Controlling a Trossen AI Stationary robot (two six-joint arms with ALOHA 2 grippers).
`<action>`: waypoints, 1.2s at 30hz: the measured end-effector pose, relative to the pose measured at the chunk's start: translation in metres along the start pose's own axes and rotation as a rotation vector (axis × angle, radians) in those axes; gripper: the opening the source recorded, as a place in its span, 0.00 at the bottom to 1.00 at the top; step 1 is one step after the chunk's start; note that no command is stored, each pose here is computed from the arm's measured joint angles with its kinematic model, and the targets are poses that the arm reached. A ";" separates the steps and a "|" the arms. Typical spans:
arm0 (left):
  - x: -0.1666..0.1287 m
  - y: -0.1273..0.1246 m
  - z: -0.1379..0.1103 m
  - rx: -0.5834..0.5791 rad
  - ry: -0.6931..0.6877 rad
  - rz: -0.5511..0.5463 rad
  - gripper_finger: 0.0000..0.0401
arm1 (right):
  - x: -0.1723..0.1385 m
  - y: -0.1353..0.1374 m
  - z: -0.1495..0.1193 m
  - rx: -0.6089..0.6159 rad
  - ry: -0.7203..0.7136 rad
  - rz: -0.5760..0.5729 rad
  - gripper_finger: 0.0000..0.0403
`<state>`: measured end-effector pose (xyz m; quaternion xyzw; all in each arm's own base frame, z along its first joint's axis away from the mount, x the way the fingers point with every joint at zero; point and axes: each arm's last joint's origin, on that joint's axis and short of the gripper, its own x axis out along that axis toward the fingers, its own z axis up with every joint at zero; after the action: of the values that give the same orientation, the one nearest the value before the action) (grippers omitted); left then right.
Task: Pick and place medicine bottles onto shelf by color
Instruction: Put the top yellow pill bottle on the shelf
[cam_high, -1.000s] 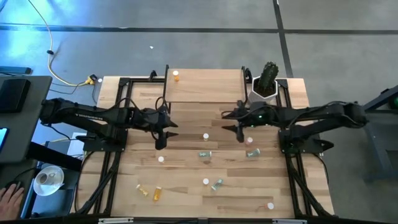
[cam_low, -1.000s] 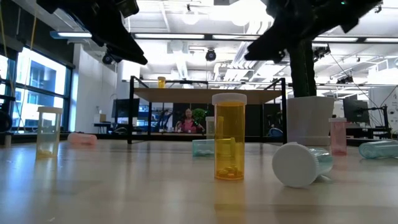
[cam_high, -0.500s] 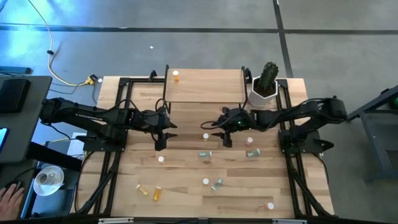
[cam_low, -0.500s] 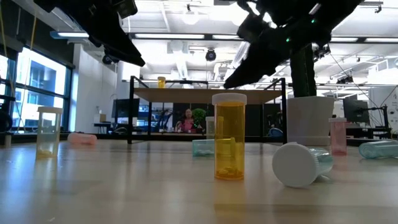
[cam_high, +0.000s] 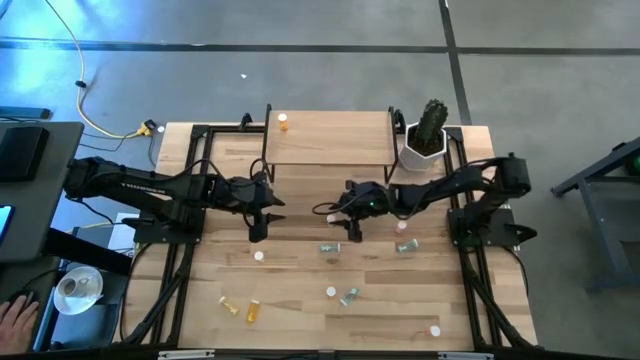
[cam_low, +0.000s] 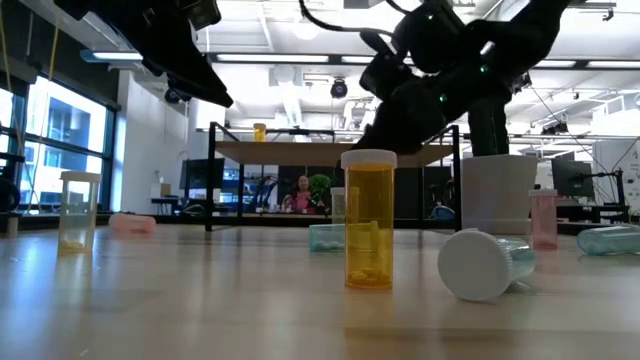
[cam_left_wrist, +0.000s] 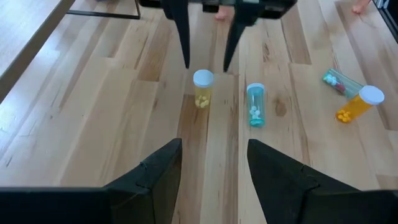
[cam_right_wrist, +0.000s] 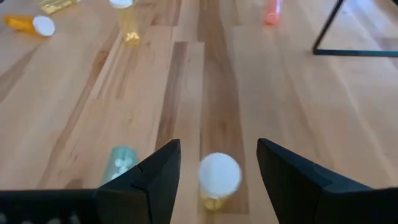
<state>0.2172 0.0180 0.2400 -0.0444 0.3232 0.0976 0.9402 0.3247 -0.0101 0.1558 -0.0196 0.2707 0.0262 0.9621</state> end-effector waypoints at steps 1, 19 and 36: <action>0.000 0.000 0.000 0.000 0.000 0.000 0.43 | 0.002 0.000 -0.002 0.000 0.005 0.001 0.51; 0.000 0.000 0.000 0.001 -0.002 0.000 0.43 | 0.014 0.000 -0.016 -0.008 0.052 0.013 0.51; 0.000 0.000 0.000 0.003 -0.001 0.000 0.43 | 0.016 0.000 -0.016 -0.016 0.040 0.012 0.39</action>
<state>0.2172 0.0181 0.2401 -0.0429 0.3226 0.0970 0.9406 0.3299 -0.0100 0.1338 -0.0260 0.2898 0.0338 0.9561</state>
